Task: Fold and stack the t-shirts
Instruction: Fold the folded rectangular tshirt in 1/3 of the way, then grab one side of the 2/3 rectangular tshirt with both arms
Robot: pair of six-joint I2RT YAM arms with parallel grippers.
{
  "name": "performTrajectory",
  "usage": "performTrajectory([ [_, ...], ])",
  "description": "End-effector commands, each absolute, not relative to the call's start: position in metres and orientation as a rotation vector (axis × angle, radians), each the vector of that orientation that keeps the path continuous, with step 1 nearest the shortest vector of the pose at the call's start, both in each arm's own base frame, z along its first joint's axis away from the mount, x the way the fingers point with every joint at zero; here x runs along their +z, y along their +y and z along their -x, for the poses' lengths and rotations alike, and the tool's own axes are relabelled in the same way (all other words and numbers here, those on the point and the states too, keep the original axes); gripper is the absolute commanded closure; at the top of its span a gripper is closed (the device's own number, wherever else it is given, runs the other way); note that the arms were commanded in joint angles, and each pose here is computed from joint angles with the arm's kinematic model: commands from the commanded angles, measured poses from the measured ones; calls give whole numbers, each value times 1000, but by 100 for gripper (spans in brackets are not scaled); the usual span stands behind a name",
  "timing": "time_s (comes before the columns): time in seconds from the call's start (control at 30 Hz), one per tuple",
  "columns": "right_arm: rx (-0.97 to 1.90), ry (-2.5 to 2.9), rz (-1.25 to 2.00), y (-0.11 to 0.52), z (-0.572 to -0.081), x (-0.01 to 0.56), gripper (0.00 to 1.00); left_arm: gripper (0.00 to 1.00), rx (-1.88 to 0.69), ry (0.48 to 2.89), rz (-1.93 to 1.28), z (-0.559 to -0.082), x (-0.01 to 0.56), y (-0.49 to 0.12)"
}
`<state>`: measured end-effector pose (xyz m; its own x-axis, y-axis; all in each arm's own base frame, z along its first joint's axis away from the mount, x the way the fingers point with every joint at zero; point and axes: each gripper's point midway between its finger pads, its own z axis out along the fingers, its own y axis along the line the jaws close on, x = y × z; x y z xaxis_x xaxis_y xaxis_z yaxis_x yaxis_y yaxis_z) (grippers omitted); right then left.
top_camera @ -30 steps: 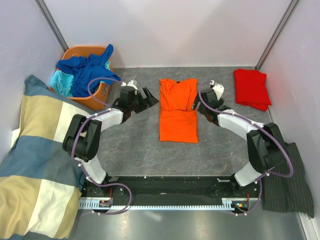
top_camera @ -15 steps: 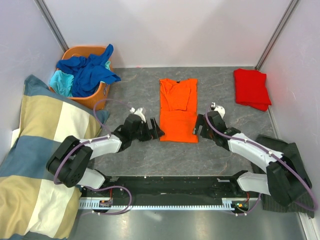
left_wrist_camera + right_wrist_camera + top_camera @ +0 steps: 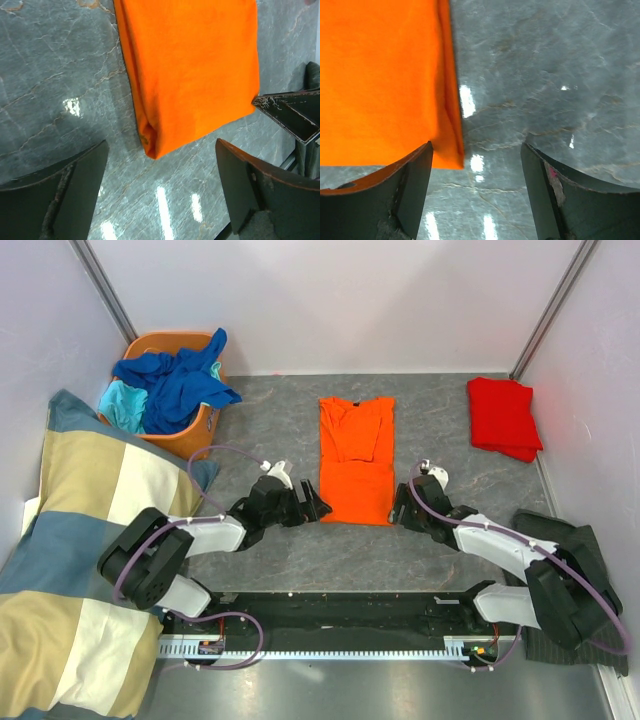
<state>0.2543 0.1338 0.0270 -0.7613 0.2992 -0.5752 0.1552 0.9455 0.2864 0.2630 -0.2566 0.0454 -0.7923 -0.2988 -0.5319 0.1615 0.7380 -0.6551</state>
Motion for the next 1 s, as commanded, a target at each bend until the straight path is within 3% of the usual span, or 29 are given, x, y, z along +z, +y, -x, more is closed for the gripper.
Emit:
performTrajectory([
  [0.0, 360, 2420, -326, 147, -267, 30, 21, 15, -936, 2313, 116, -267, 40, -259],
  [0.07, 372, 2414, -322, 150, -269, 32, 21, 27, -945, 2317, 110, -265, 40, -261],
  [0.1, 375, 2414, -321, 150, -269, 33, 21, 41, -944, 2318, 109, -264, 39, -260],
  [0.2, 364, 2414, -318, 149, -269, 32, 21, 63, -929, 2328, 120, -260, 35, -256],
  [0.3, 370, 2426, -312, 150, -267, 29, 21, 76, -911, 2349, 144, -257, 25, -251],
  [0.4, 383, 2430, -312, 152, -266, 29, 22, 83, -926, 2350, 154, -257, 22, -254],
  [0.57, 394, 2440, -310, 153, -263, 29, 22, 85, -966, 2345, 151, -259, 25, -260],
  [0.77, 374, 2451, -318, 148, -259, 25, 22, 68, -984, 2353, 128, -260, 25, -265],
  [0.97, 384, 2449, -330, 147, -255, 25, 22, 66, -961, 2378, 126, -256, 17, -262],
])
